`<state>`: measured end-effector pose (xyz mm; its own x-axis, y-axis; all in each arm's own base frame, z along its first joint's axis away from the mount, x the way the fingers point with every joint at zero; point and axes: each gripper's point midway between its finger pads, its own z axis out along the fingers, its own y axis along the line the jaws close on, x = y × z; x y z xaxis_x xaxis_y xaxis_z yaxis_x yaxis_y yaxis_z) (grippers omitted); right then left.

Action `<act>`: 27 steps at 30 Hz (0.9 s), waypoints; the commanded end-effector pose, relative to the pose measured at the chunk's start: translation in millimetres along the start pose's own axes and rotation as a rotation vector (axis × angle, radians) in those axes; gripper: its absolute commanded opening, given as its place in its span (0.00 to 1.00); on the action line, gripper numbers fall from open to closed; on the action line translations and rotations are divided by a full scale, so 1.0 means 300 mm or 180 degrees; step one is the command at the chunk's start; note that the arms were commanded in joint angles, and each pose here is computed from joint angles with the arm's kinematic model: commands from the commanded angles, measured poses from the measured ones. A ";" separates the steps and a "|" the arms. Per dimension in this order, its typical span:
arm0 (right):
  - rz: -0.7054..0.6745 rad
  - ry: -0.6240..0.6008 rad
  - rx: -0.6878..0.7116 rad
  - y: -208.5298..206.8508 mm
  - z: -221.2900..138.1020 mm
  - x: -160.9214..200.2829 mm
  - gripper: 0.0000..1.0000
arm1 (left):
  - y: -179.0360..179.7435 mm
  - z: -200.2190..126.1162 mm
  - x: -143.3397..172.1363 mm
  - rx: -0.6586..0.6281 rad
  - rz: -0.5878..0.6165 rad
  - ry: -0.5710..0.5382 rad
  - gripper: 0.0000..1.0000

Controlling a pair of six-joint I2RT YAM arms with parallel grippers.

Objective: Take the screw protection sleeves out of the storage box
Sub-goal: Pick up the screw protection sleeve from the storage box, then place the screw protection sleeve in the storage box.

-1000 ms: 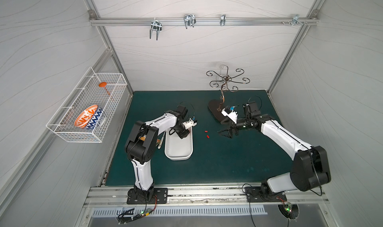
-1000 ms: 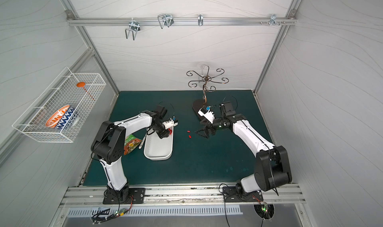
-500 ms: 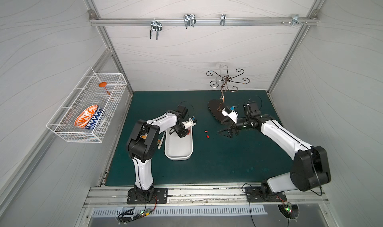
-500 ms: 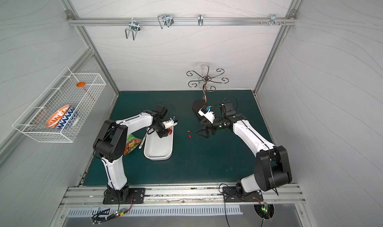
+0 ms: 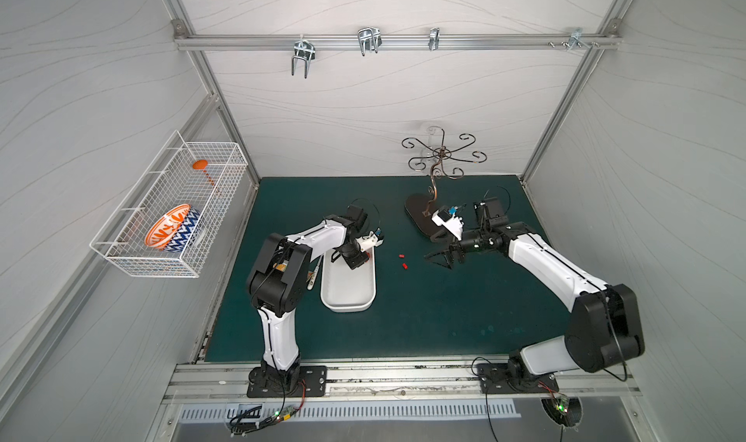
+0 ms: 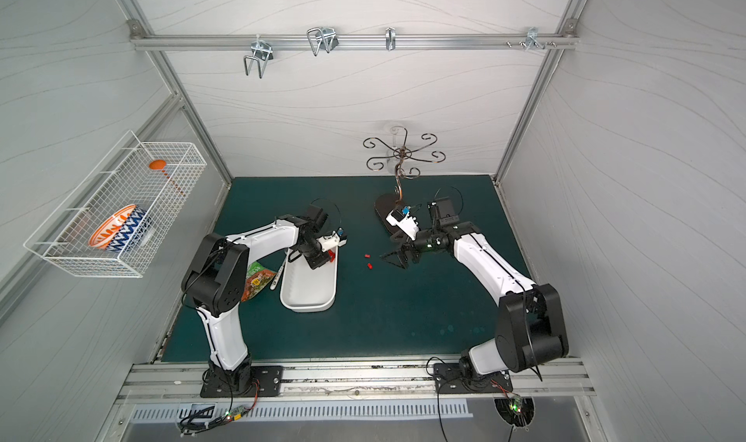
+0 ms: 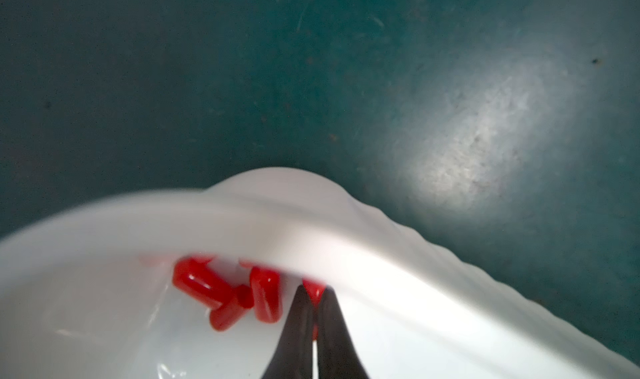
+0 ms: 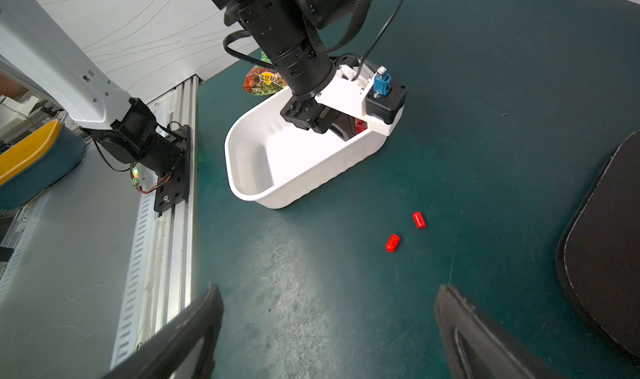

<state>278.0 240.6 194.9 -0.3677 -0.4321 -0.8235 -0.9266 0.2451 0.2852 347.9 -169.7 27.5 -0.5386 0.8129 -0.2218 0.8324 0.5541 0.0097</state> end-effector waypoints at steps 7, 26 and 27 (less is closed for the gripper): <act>0.0024 -0.0022 -0.0046 0.008 -0.005 0.003 0.99 | -0.067 -0.197 -0.026 0.0601 -0.0208 -0.0440 0.03; 0.0066 -0.0039 -0.0039 -0.002 -0.009 0.004 0.99 | -0.057 -0.207 0.096 0.0289 0.0290 -0.0167 0.04; 0.0066 -0.0038 -0.0044 -0.002 -0.007 0.004 0.99 | -0.040 -0.186 0.115 0.0216 0.0306 -0.0060 0.05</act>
<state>280.2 237.9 195.5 -0.3723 -0.4257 -0.8247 -0.9242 0.2517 0.2873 300.2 -165.9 101.9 -0.4791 0.7964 -0.3690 0.8768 0.4537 -0.1592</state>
